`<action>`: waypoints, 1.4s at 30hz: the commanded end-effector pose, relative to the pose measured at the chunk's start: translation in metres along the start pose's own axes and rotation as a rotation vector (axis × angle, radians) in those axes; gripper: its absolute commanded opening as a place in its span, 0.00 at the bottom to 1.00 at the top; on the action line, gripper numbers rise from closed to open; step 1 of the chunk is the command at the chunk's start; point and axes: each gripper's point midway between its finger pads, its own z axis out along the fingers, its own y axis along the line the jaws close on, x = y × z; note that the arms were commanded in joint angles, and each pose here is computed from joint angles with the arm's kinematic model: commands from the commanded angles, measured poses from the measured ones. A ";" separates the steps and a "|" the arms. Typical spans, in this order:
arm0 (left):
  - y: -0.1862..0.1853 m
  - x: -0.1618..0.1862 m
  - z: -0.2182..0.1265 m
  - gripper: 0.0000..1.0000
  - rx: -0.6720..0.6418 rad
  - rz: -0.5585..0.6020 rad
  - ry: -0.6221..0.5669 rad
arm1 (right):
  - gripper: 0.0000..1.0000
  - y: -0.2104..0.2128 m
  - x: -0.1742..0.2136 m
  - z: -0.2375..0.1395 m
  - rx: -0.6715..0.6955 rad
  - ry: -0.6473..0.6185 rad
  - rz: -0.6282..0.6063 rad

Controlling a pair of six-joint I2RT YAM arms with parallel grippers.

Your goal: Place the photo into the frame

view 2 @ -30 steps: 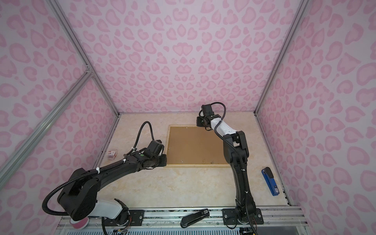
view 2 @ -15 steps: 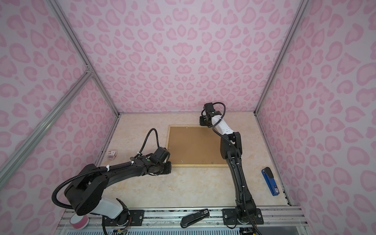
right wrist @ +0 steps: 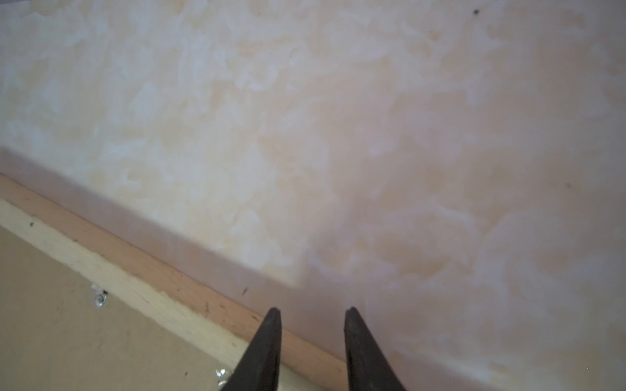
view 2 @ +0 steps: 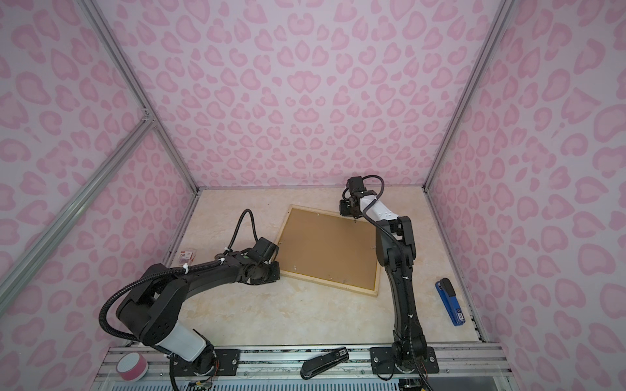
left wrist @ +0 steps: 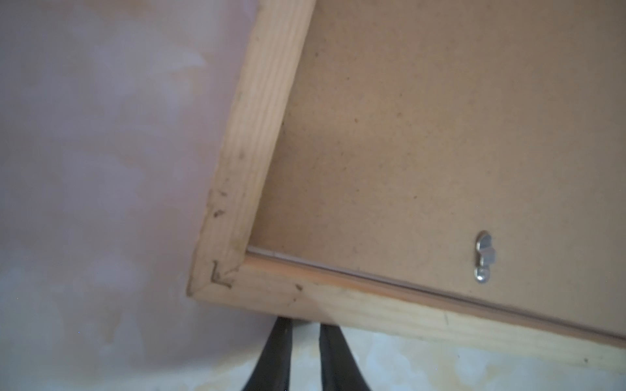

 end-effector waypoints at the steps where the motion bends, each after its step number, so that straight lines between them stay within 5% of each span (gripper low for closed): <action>1: 0.001 -0.022 0.001 0.20 -0.012 0.009 -0.068 | 0.34 -0.003 0.031 -0.002 0.006 0.087 0.010; 16: 0.010 -0.102 0.029 0.20 -0.045 -0.036 -0.118 | 0.33 -0.057 0.121 -0.049 0.063 0.151 0.185; 29: -0.010 -0.158 0.056 0.21 0.010 0.028 -0.138 | 0.33 -0.045 0.196 -0.081 -0.011 0.187 0.273; 34: -0.013 -0.175 0.047 0.23 -0.002 0.045 -0.182 | 0.33 -0.033 0.196 -0.096 -0.019 0.165 0.251; 42: 0.003 -0.162 0.020 0.26 -0.058 0.034 -0.192 | 0.33 -0.026 0.146 -0.124 0.025 0.039 0.193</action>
